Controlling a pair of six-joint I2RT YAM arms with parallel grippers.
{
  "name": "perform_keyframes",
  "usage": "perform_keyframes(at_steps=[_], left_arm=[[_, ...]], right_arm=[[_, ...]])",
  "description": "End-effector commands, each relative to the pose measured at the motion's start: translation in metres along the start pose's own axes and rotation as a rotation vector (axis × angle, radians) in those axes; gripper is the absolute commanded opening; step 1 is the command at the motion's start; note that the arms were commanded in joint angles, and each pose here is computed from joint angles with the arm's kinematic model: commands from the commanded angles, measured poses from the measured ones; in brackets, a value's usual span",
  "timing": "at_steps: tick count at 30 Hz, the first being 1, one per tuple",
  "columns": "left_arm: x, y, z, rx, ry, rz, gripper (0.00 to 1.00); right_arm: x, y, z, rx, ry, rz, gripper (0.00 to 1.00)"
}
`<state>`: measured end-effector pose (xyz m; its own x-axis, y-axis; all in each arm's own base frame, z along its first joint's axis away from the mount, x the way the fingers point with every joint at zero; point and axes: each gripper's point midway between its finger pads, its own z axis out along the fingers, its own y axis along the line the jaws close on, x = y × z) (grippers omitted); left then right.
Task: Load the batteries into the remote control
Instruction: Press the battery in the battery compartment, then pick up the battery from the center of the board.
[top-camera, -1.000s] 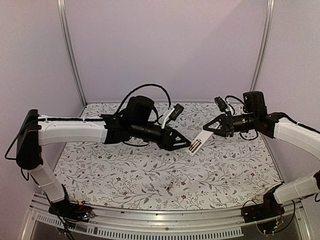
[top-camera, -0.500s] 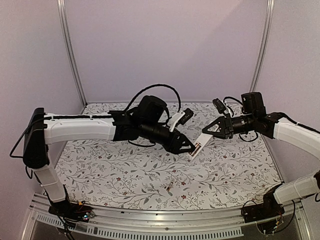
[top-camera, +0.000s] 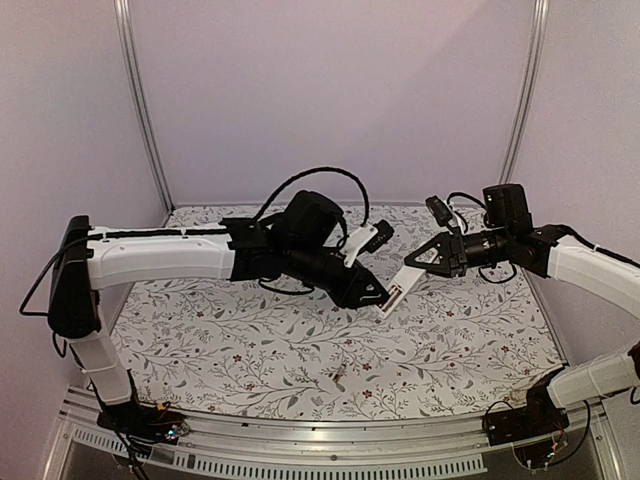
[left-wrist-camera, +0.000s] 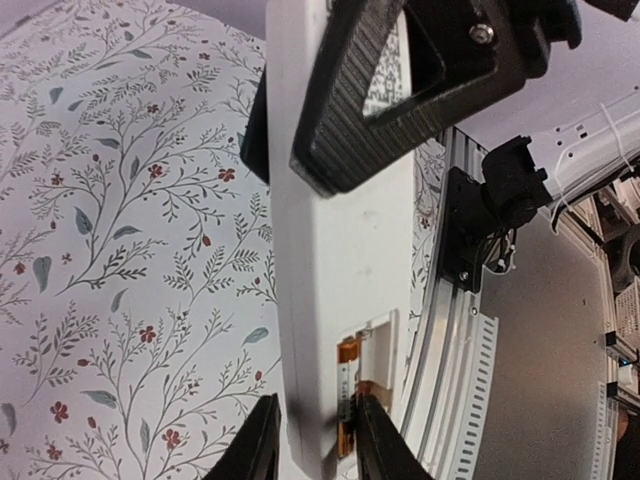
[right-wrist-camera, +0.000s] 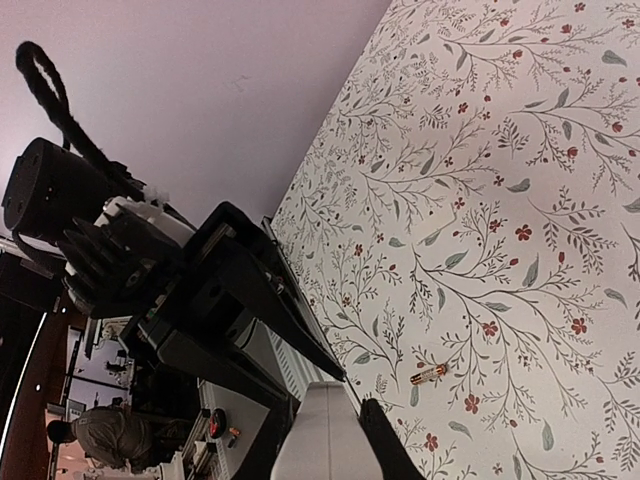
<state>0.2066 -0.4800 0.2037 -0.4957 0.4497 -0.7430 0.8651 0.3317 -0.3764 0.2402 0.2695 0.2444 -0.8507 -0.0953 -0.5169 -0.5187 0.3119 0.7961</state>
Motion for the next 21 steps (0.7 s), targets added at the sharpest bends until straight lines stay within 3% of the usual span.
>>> perform_keyframes(at_steps=[1,4,7,13,19,21], left_arm=[[0.011,0.023,-0.001,-0.124,0.046,0.016,0.31],[0.008,0.026,-0.010,-0.152,0.038,0.025,0.55],[0.006,0.027,-0.026,-0.177,0.015,0.035,0.69],[0.035,0.042,-0.058,-0.265,0.052,0.010,0.72],[0.114,0.041,-0.052,-0.307,0.240,-0.014,0.59],[0.130,0.035,-0.048,-0.309,0.284,0.046,0.57]], right_arm=[[-0.005,0.019,-0.003,-0.049,-0.003,-0.032,0.00],[-0.002,0.008,-0.002,-0.014,-0.011,-0.011,0.00],[0.001,-0.003,0.000,0.018,-0.020,0.006,0.00],[-0.001,-0.027,-0.007,0.074,-0.071,0.042,0.00],[0.004,-0.045,-0.021,0.097,-0.121,0.082,0.00],[0.008,-0.052,-0.023,0.106,-0.121,0.102,0.00]])
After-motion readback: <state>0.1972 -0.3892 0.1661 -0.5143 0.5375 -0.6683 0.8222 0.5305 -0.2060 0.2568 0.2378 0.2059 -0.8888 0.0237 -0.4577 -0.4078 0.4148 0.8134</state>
